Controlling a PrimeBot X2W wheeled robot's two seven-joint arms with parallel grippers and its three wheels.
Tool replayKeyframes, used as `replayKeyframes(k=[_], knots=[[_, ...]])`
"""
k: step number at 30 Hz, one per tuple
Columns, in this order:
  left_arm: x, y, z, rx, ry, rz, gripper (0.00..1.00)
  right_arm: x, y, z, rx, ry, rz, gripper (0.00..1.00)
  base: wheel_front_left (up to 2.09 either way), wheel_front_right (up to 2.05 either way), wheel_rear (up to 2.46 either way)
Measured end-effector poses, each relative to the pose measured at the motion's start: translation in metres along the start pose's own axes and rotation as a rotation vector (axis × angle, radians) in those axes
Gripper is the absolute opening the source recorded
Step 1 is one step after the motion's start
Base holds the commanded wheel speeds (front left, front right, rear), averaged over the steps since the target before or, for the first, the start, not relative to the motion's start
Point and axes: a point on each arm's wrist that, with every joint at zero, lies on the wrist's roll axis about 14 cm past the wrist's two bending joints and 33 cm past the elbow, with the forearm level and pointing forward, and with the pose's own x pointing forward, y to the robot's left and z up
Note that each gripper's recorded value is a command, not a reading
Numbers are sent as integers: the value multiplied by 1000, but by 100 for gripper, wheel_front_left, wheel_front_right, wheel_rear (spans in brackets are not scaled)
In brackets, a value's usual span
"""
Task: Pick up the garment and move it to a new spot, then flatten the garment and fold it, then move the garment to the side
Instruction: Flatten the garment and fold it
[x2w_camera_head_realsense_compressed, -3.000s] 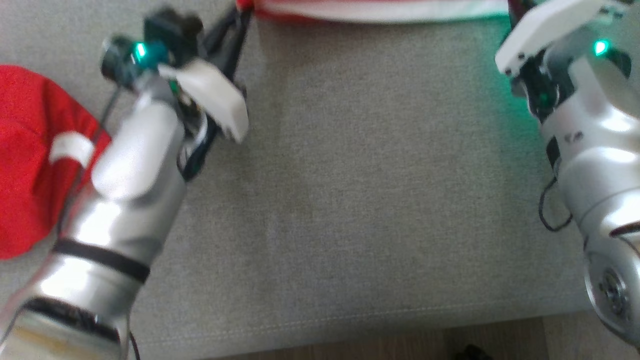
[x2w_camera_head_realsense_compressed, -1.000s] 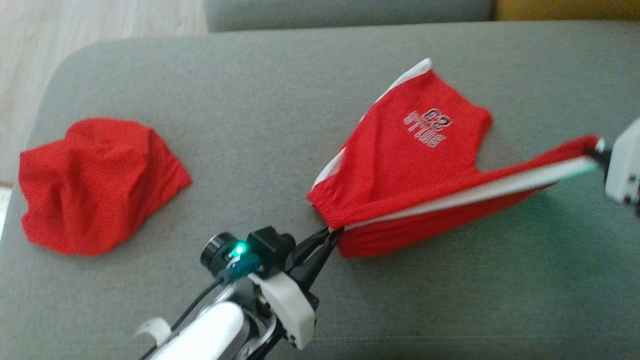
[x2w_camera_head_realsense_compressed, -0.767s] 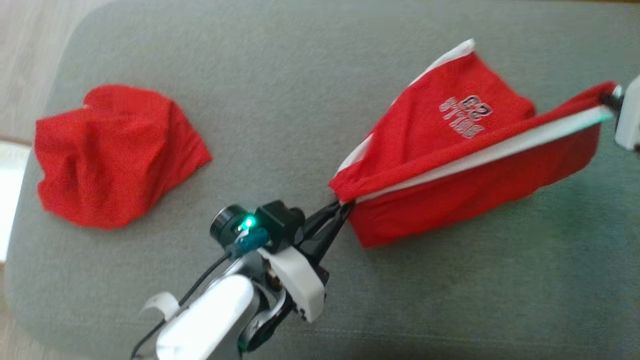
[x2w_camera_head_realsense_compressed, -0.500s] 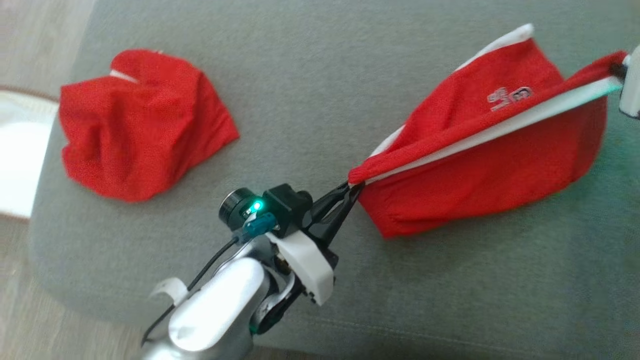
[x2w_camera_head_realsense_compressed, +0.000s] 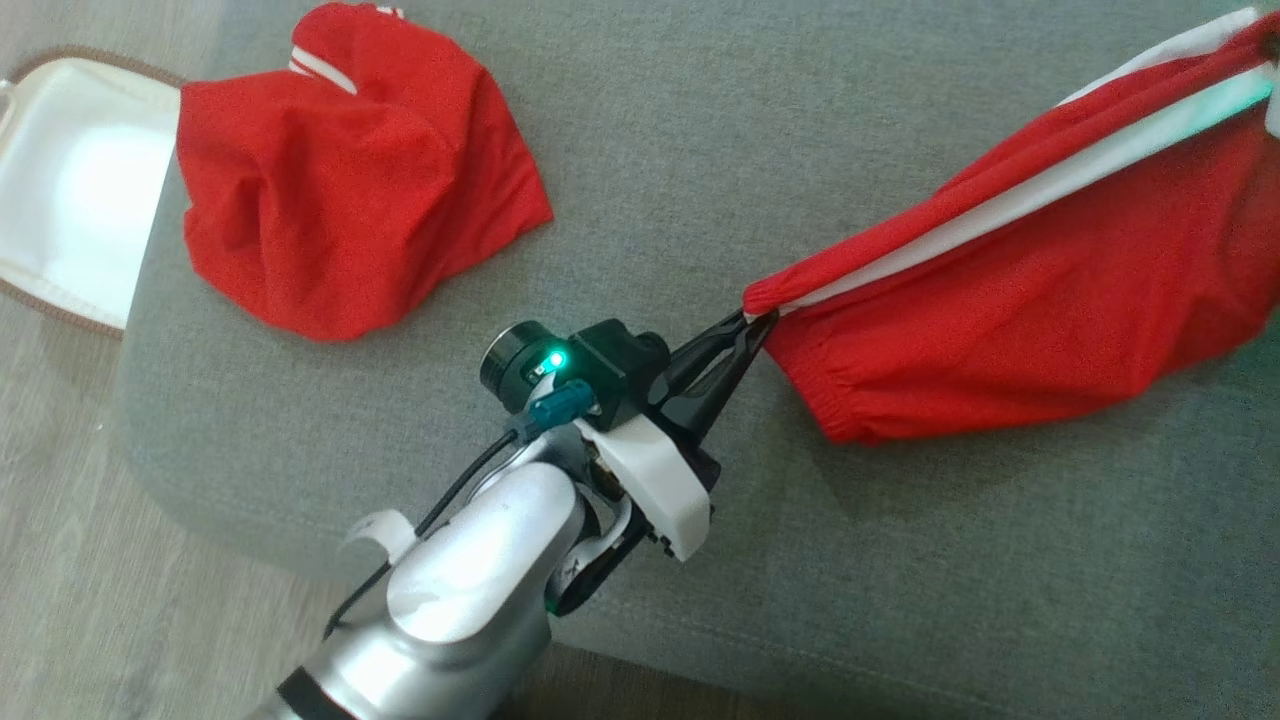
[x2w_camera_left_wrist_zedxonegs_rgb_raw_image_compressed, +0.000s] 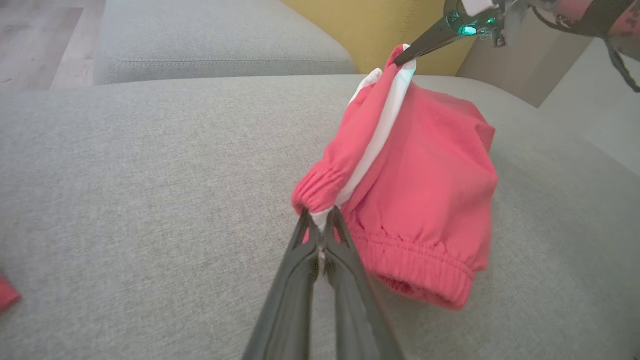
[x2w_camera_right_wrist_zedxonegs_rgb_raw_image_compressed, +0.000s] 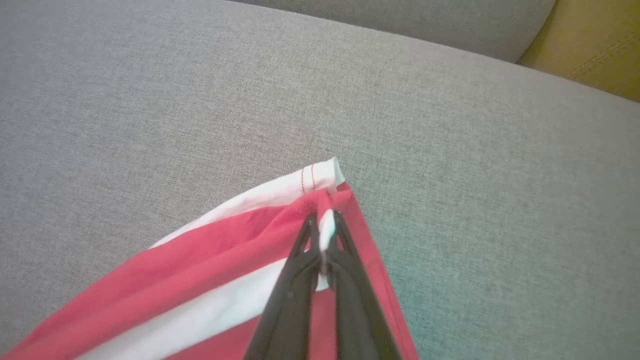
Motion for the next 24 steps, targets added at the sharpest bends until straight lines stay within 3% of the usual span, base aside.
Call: replayKeyframes(k=[5,6,7,8,9,10,16,24], knots=[[2,2,-10,-6,19,4,0,16,2,-4,-46,18,-15,4,0,0,0],[2,2,-11,-6,21,4,0,17,1,-3,-52,5,-21,76,0,0,0],[3,2,-11,-5,21,5,2,18,0,-3,-54,-5,-25,100,0,0,0],[4,3,-11,-2,20,4,40,19,-1,-3,-59,-12,-29,100,0,0,0],[5,4,-11,3,20,4,84,19,-2,-3,-68,-23,-34,100,0,0,0],[6,4,-10,7,18,3,100,18,-2,-1,-76,-40,-37,100,0,0,0],[10,3,-7,16,8,3,100,8,-8,11,-73,-171,-39,100,0,0,0],[9,20,16,36,-56,74,100,-43,-14,44,-29,-498,-20,100,0,0,0]])
